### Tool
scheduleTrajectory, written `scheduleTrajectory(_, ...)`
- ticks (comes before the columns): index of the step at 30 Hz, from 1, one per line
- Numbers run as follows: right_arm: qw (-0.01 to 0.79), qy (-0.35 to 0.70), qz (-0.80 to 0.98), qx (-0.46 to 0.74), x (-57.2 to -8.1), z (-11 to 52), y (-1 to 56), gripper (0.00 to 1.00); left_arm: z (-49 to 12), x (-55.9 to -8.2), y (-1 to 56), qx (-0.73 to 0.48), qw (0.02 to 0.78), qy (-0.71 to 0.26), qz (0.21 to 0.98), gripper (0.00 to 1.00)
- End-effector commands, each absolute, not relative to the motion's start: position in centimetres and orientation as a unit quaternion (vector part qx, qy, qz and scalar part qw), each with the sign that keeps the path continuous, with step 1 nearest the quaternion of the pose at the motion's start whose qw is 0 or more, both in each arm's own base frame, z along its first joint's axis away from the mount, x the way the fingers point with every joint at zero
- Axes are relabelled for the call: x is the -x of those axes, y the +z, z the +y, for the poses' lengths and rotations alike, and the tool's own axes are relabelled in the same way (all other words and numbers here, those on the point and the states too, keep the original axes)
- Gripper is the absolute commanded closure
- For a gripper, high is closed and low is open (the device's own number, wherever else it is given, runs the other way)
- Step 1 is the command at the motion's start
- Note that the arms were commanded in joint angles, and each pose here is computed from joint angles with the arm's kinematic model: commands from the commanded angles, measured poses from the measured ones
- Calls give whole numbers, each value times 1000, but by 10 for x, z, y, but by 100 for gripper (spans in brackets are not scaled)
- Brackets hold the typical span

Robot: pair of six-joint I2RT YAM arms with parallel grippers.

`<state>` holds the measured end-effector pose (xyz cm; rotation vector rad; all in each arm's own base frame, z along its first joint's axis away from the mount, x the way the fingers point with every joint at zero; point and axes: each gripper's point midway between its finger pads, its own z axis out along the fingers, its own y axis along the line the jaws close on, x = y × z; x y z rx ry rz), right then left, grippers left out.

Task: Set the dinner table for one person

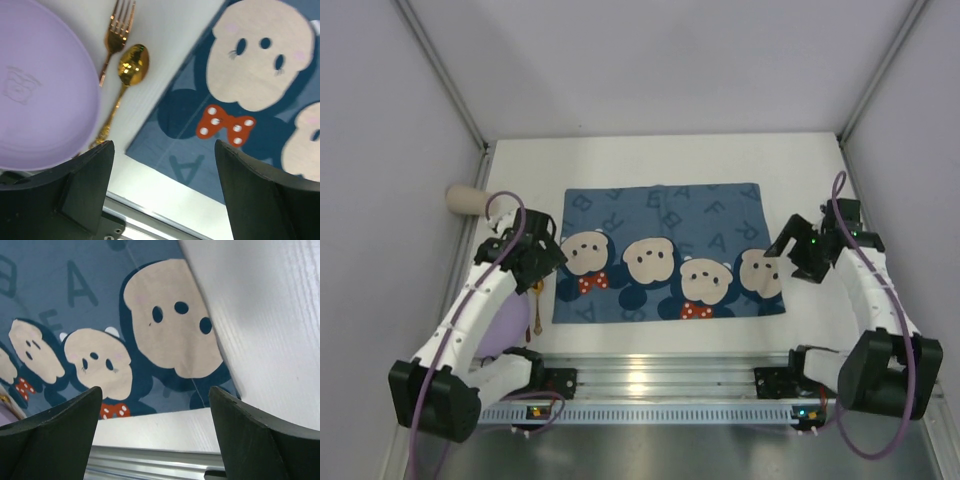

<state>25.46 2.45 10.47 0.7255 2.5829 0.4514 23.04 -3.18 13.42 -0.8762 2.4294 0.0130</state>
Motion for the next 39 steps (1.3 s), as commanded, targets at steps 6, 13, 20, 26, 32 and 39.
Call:
scheduleTrajectory(6, 185, 189, 939, -219, -219, 56, 119, 12, 12, -242, 133, 275, 285, 140, 907, 13)
scheduleTrajectory(13, 179, 199, 942, -202, -220, 61, 118, 12, 47, -230, 110, 360, 220, 204, 883, 17)
scheduleTrajectory(20, 176, 199, 944, -198, -227, 62, 116, 12, 45, -230, 69, 392, 193, 168, 884, 23)
scheduleTrajectory(26, 169, 191, 948, -193, -228, 60, 110, 12, 61, -225, 62, 412, 190, 177, 874, 29)
scheduleTrajectory(32, 152, 187, 952, -191, -222, 60, 98, 12, 65, -221, 50, 422, 172, 180, 872, 38)
scheduleTrajectory(39, 148, 182, 954, -188, -223, 58, 96, 12, 62, -218, 27, 432, 149, 173, 873, 44)
